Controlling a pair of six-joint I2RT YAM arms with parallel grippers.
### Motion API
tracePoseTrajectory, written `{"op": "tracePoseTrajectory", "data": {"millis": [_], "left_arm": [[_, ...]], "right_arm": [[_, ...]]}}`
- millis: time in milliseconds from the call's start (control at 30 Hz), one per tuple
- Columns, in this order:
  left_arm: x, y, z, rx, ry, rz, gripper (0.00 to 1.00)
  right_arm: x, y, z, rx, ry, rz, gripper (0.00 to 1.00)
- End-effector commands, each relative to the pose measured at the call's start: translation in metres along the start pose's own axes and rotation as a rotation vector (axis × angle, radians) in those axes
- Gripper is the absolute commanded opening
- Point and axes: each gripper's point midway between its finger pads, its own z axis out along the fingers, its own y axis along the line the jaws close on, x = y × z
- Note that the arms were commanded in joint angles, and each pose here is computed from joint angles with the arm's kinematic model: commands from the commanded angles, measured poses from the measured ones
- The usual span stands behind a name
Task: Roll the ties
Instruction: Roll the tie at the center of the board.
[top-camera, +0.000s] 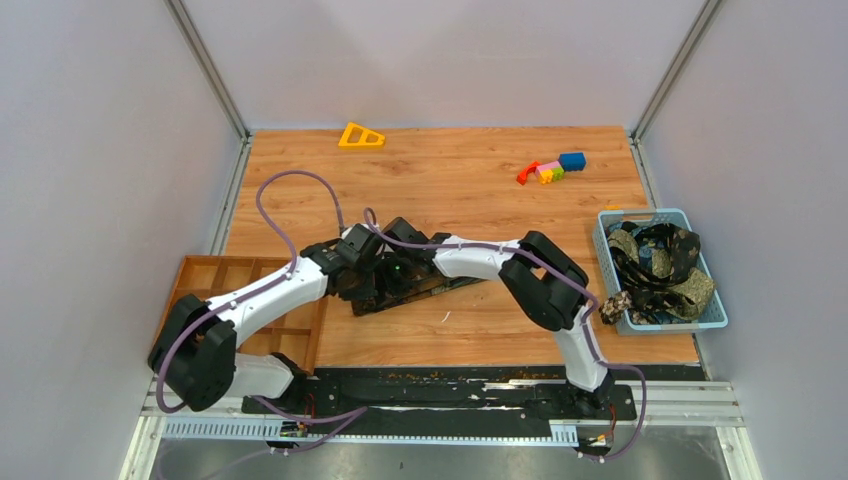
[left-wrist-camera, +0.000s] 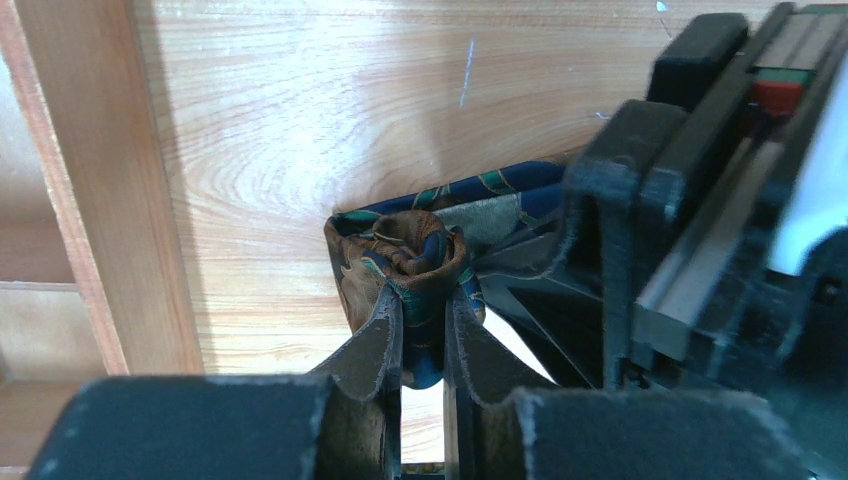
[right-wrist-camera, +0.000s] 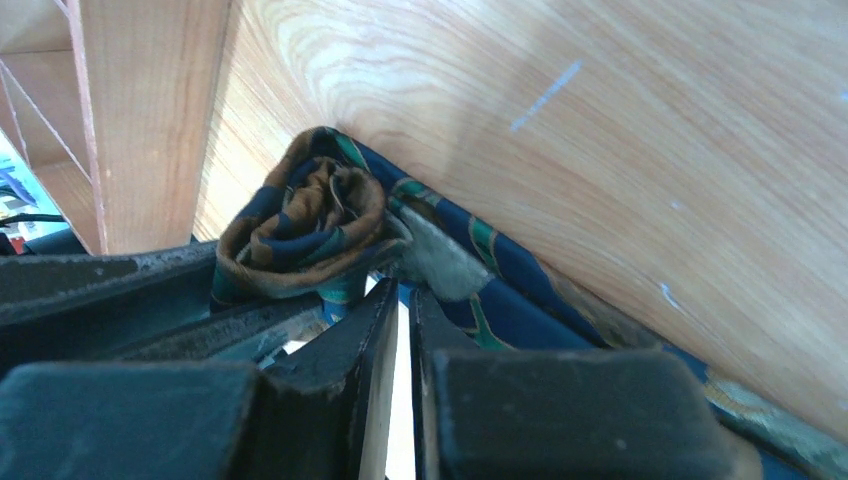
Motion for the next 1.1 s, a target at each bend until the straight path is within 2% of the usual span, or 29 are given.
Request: {"op": "tracePoseTrajectory", "data": {"millis": [0,267,333,433,500,667,1067], "left_arm": [[-0.012,-0.015,0.001,0.029,-0.025,0.016,0.00],[-0.010,-0.024,0.010,0.032,-0.010,0.016,0.00],[-0.010,-0.028,0.011,0.039,-0.011,0.014,0.03],[-0.010,-0.033,0.012,0.053,-0.007,0.010,0.15],[-0.010,-0.036,0.012,0.058,-0.005,0.011,0.30],[-0.011,-0.044,0.008,0.083,-0.005,0.004,0.47],[-0.013,-0.054,0.004,0.154,-0.034,-0.054,0.53]], "right_arm": [[-0.020,0.004,-0.033,0.001,-0.089,-0.040,0.12],[-0.020,-0.017,-0.073,0.052,-0.144,-0.032,0.15],[-0.018,-0.021,-0.078,0.061,-0.150,-0.030,0.15],[-0.014,-0.026,-0.081,0.069,-0.151,-0.027,0.16],[-0.013,-0.027,-0.081,0.068,-0.150,-0.026,0.16],[-0.012,-0.026,-0.082,0.065,-0.153,-0.026,0.17],[-0.022,-0.023,-0.095,0.064,-0.192,-0.034,0.18]]}}
